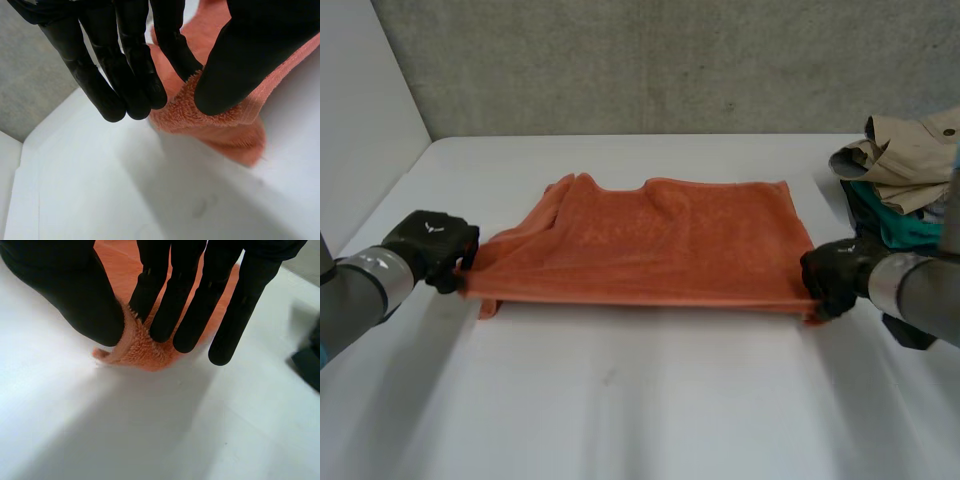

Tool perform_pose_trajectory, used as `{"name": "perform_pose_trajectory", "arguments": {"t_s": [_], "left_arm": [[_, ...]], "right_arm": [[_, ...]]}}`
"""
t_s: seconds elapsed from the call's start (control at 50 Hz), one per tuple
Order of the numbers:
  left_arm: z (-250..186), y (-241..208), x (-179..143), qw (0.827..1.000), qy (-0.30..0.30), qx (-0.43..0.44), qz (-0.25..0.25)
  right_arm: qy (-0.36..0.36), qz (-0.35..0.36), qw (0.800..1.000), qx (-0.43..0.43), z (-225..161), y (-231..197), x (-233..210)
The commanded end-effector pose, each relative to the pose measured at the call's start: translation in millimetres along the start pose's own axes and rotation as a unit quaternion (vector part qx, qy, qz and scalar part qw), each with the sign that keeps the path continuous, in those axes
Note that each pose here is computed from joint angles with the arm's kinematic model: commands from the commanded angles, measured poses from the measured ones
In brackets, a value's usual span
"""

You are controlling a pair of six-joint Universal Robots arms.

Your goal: Fold the laundry.

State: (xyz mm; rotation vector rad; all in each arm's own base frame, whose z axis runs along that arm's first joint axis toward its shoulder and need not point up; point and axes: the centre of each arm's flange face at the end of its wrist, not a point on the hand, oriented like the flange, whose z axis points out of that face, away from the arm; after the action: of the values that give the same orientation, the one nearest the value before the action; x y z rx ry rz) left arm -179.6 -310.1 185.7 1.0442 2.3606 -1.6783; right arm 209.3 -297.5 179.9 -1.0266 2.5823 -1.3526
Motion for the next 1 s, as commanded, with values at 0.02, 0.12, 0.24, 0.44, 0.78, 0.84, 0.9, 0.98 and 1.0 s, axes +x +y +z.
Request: {"name": "perform_pose_trajectory", "arguments": {"t_s": [0.02, 0.12, 0.24, 0.44, 0.78, 0.84, 0.9, 0.98, 1.0], "left_arm": [[-34, 0, 13, 0.996, 0.048, -0.062, 0.037], [-40, 6, 26, 0.989, 0.09, -0.098, 0.056], [-2, -5, 23, 0.993, 0.063, -0.061, 0.082], [18, -158, -56, 0.963, -0.144, 0.225, 0.038], [-1, -193, -106, 0.948, -0.188, 0.257, -0.021], [6, -169, -97, 0.962, -0.163, 0.217, -0.025], [17, -132, -75, 0.979, -0.118, 0.165, -0.024], [35, -73, -39, 0.993, -0.072, 0.096, 0.021], [38, -63, -34, 0.994, -0.067, 0.084, 0.031]], "right_arm": [[-0.087, -0.211, 0.966, -0.125, -56, 19, 2], [-0.085, -0.241, 0.956, -0.142, -57, 24, 6], [-0.047, -0.233, 0.968, -0.078, -28, 12, 1], [0.2, -0.163, 0.946, 0.197, -22, -123, 51], [0.233, -0.126, 0.869, 0.417, -69, -194, 52], [0.208, -0.127, 0.888, 0.39, -57, -177, 43], [0.164, -0.129, 0.917, 0.34, -35, -144, 28], [0.105, -0.144, 0.947, 0.268, -6, -95, 6], [0.091, -0.154, 0.955, 0.238, 5, -76, 0]]}}
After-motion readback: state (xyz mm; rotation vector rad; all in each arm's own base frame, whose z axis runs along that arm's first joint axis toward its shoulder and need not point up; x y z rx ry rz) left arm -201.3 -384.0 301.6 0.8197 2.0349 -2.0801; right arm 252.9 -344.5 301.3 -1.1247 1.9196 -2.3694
